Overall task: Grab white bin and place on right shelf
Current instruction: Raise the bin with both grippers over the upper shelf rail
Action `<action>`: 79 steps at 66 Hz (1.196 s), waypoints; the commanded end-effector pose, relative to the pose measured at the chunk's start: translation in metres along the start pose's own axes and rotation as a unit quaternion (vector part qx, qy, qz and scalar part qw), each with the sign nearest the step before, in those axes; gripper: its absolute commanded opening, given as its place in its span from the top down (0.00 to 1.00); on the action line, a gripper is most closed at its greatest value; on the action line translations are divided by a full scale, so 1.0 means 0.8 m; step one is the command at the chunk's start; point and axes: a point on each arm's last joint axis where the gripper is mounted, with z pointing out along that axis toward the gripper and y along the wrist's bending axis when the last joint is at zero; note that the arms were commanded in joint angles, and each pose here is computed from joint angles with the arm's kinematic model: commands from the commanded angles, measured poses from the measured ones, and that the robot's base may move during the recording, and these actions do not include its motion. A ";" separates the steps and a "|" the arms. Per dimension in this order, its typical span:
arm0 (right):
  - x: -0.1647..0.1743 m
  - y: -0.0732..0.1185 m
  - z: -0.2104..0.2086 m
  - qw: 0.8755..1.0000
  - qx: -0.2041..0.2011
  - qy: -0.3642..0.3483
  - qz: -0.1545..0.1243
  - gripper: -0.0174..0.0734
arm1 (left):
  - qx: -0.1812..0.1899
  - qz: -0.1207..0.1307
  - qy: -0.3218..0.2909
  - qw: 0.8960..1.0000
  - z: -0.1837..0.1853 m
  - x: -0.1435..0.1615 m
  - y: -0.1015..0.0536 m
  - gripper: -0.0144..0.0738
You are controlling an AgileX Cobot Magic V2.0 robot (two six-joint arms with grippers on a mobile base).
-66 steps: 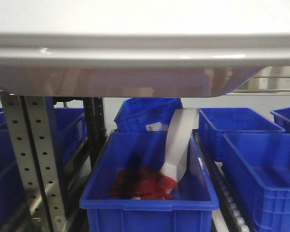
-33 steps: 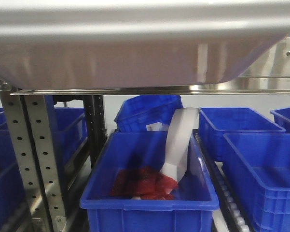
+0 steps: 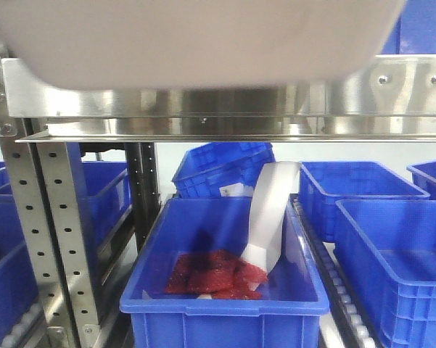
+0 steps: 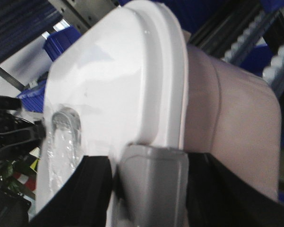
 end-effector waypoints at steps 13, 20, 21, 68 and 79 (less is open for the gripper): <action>-0.048 0.007 0.036 0.997 -0.074 -0.021 0.031 0.34 | 0.090 0.012 -0.044 0.995 0.042 -0.045 -0.016 0.52; -0.056 -0.004 0.057 0.997 -0.066 -0.021 0.034 0.34 | 0.073 0.015 -0.060 0.995 0.058 -0.060 -0.008 0.52; -0.058 -0.004 0.060 0.997 -0.066 -0.022 0.033 0.34 | 0.070 0.015 -0.063 0.995 0.059 -0.062 -0.006 0.52; -0.121 -0.082 0.138 0.993 -0.063 -0.060 0.075 0.34 | 0.051 -0.042 -0.156 0.986 0.118 -0.134 0.072 0.52; -0.132 -0.088 0.146 0.992 -0.072 -0.077 0.072 0.34 | 0.067 -0.048 -0.166 0.983 0.130 -0.145 0.078 0.52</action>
